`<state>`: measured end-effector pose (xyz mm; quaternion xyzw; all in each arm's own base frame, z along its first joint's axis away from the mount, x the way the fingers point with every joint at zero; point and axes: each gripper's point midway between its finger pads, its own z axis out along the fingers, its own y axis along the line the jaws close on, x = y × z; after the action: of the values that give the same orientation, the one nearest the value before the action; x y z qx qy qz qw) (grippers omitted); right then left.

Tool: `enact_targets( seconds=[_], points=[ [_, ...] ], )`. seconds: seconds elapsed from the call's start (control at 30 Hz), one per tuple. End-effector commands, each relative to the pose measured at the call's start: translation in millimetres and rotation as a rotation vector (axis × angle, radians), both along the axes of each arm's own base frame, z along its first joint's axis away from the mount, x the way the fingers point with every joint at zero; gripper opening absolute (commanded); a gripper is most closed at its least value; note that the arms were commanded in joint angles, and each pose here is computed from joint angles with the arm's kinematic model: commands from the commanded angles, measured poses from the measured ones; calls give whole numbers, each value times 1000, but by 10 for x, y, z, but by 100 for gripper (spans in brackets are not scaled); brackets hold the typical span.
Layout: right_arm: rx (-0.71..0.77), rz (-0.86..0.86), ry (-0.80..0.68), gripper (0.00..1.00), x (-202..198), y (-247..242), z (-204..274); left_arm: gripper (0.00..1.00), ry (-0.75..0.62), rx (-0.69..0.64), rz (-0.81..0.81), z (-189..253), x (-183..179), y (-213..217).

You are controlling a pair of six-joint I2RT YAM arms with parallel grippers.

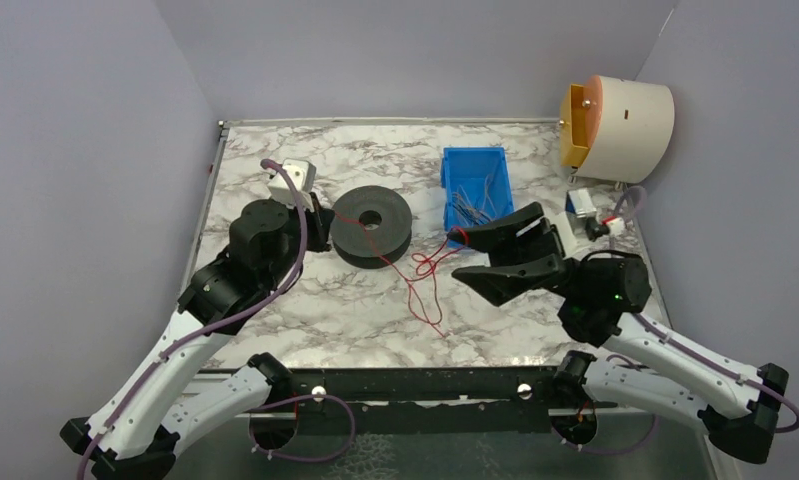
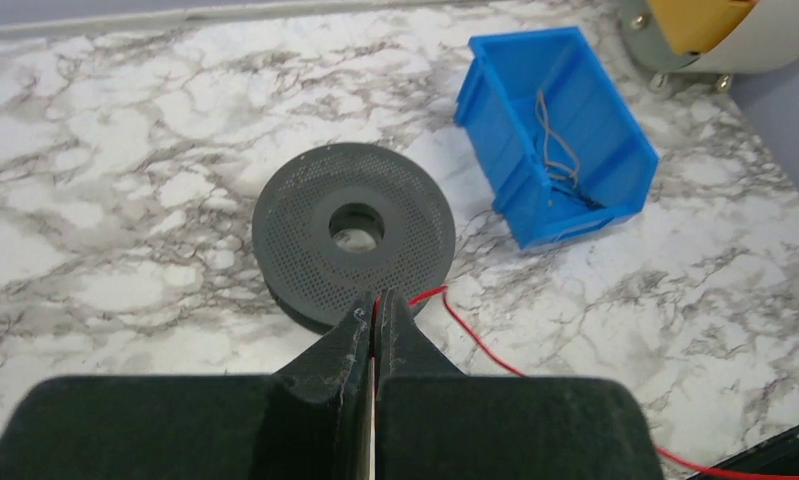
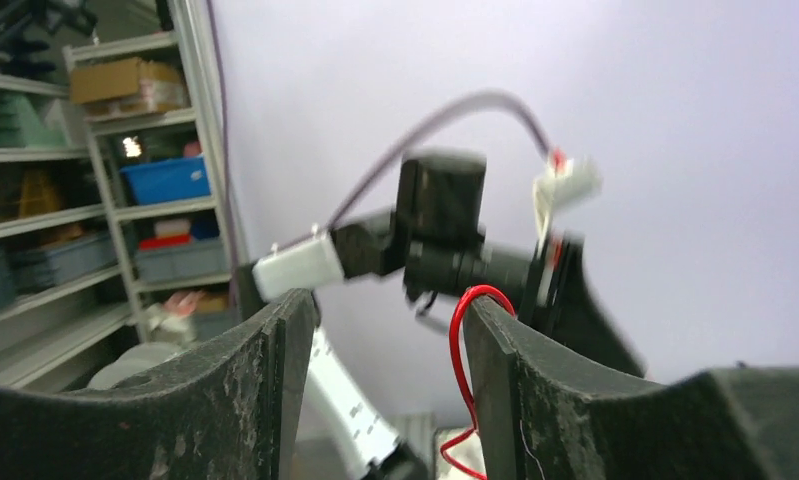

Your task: Wrap the cables

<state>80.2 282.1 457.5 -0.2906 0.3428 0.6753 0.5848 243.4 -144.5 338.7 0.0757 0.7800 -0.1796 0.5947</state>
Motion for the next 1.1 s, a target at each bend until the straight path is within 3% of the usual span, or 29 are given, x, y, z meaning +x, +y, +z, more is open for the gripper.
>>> enact_targets(
  seconds=[0.0, 0.37, 0.6, 0.87, 1.07],
  points=[
    [110, -198, -73, 62, 143, -252, 551, 0, 77, 42, 61, -346, -10, 106],
    [223, -687, -208, 82, 637, -718, 1399, 0, 226, 102, 44, -940, -84, 69],
    [338, -1011, -147, 90, 989, -1181, 1812, 0, 312, 134, 26, -1282, -127, 26],
    [304, -1446, -95, 96, 1452, -1547, 2196, 0, 360, 145, 22, -1548, -129, -11],
    [246, -1731, -162, 100, 1649, -1638, 2450, 0, 414, 127, -7, -1770, -204, -73]
  ],
)
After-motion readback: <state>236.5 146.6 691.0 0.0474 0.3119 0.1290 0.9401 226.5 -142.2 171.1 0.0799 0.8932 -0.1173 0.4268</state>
